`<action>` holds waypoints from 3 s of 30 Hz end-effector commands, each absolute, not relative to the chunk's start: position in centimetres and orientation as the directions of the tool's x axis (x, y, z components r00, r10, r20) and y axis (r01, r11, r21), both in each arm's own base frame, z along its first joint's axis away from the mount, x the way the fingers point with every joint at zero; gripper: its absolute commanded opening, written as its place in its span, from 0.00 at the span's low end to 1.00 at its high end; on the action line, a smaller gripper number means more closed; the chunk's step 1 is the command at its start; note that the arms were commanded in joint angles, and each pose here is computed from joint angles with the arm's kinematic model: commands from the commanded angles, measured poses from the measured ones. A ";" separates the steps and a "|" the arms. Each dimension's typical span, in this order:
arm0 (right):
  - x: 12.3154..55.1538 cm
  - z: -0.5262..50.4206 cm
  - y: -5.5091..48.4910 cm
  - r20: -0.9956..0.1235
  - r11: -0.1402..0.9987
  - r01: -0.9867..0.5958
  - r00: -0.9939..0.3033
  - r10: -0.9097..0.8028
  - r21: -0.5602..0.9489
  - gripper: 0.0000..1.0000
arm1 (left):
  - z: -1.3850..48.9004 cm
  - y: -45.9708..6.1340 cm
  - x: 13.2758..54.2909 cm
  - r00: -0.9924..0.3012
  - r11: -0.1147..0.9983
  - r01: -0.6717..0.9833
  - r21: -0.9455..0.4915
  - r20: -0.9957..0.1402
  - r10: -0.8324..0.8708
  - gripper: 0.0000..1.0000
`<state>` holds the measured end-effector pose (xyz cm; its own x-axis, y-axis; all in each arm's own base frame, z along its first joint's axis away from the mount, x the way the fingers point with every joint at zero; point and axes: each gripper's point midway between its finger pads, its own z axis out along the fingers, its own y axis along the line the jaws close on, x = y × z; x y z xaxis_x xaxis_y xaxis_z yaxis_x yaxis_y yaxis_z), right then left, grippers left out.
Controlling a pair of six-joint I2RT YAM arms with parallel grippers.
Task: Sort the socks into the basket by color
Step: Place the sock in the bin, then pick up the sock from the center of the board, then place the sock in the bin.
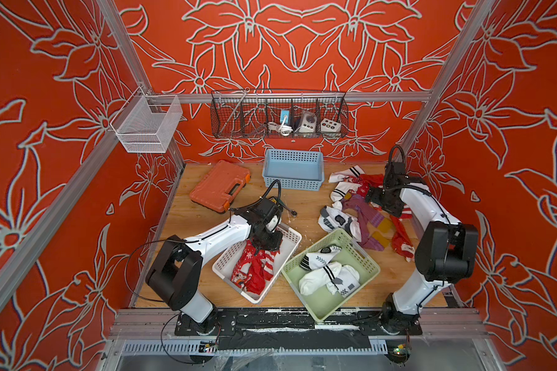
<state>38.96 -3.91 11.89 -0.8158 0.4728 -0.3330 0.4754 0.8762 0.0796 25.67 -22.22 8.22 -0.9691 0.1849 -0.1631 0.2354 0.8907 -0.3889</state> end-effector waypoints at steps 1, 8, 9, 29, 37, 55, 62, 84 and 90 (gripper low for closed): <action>35.9 11.6 -7.3 -0.342 0.820 0.572 -0.778 0.527 -0.036 0.98 | 7.4 -22.4 25.6 -0.975 0.884 0.218 -0.413 -0.130 0.179 0.02; 32.7 9.5 -11.4 -0.341 0.740 0.652 -0.742 0.577 -0.165 0.98 | 7.4 -23.2 26.1 -0.975 0.868 0.221 -0.445 -0.124 0.185 0.23; 32.4 9.3 -11.8 -0.340 0.730 0.660 -0.738 0.584 -0.177 0.98 | 7.6 -23.3 26.1 -0.974 0.864 0.226 -0.450 -0.131 0.187 0.29; 31.7 4.0 -13.4 -0.260 0.698 0.695 -0.716 0.648 -0.174 0.61 | 15.4 -21.7 26.3 -0.942 0.857 0.260 -0.446 -0.314 0.122 0.74; 32.3 6.1 -13.0 -0.303 0.698 0.708 -0.692 0.655 -0.108 0.00 | 19.3 -20.4 26.9 -0.895 0.861 0.275 -0.428 -0.442 0.066 0.74; 37.5 16.9 -5.3 -0.485 0.806 0.510 -0.645 0.590 0.301 0.00 | 26.2 -21.8 28.4 -0.765 0.780 0.393 -0.487 -0.644 -0.016 0.74; 38.9 21.9 -0.2 -0.551 0.852 0.309 -0.659 0.513 0.423 0.00 | 27.1 -23.4 29.6 -0.746 0.735 0.431 -0.524 -0.665 -0.037 0.74; 37.0 31.9 13.7 -0.538 0.631 -0.212 -0.749 0.386 0.746 0.00 | 31.0 -32.0 32.3 -0.549 0.556 0.690 -0.463 -0.835 -0.013 0.76; 36.0 33.7 16.6 -0.539 0.554 -0.301 -0.773 0.335 0.776 0.00 | 31.4 -34.2 32.5 -0.488 0.519 0.746 -0.417 -0.873 0.001 0.77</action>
<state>36.68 14.86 29.82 -0.7907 0.3554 -0.4985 -0.1900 0.6316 0.7517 32.16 -32.94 29.35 -0.5722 0.0128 -0.8200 0.6833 0.5604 -0.4680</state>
